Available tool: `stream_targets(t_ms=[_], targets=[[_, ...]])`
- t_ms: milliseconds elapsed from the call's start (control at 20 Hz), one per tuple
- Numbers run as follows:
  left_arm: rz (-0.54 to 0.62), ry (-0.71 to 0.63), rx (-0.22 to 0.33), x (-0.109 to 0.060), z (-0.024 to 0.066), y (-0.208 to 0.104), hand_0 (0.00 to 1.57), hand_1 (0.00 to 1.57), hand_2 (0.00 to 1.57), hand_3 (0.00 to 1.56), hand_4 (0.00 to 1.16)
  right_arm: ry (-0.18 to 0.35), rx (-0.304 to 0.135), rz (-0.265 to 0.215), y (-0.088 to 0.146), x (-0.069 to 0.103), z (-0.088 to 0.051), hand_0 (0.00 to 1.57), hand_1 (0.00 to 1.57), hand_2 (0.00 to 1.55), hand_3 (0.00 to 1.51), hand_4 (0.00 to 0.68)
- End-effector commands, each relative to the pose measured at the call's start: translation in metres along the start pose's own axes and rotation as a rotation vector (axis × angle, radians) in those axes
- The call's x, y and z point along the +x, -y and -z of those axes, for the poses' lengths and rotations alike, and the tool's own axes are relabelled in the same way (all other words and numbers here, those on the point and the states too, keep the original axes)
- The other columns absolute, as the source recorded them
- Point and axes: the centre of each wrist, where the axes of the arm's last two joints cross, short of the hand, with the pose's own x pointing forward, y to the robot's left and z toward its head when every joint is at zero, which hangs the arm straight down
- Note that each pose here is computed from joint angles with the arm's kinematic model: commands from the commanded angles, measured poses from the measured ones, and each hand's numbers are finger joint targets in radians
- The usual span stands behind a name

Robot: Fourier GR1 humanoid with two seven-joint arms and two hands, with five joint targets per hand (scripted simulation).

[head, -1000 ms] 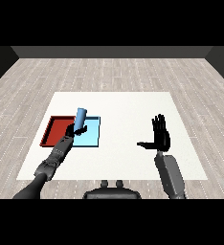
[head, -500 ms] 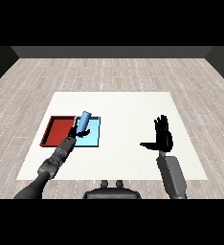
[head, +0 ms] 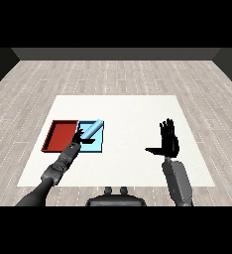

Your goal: Pick the blue can and put it in the blue box

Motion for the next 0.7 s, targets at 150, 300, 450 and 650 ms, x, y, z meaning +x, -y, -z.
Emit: stream_targets(t_ms=[150,300,450,650], targets=[[-0.196,0.195,0.323,-0.006,-0.0023,-0.003,0.00,0.00,0.00,0.00,0.00,0.026,0.015,0.044,-0.011,0.004,0.001,0.00,0.00,0.00,0.00,0.000],[-0.286,0.462,0.330,0.033,0.0055,-0.031,0.00,0.00,0.00,0.00,0.00,0.016,0.020,0.020,-0.003,0.005,-0.004,0.00,0.00,0.00,0.00,0.000],[-0.386,0.652,0.215,0.042,-0.0095,-0.004,0.00,0.00,0.00,0.00,0.00,-0.003,0.031,0.045,-0.010,0.004,0.002,0.00,0.00,0.00,0.00,0.000],[-0.498,0.862,0.129,0.024,-0.0250,-0.003,0.00,0.00,0.00,0.00,0.00,-0.023,0.016,-0.025,-0.002,-0.004,-0.015,0.00,0.00,0.00,0.00,0.000]])
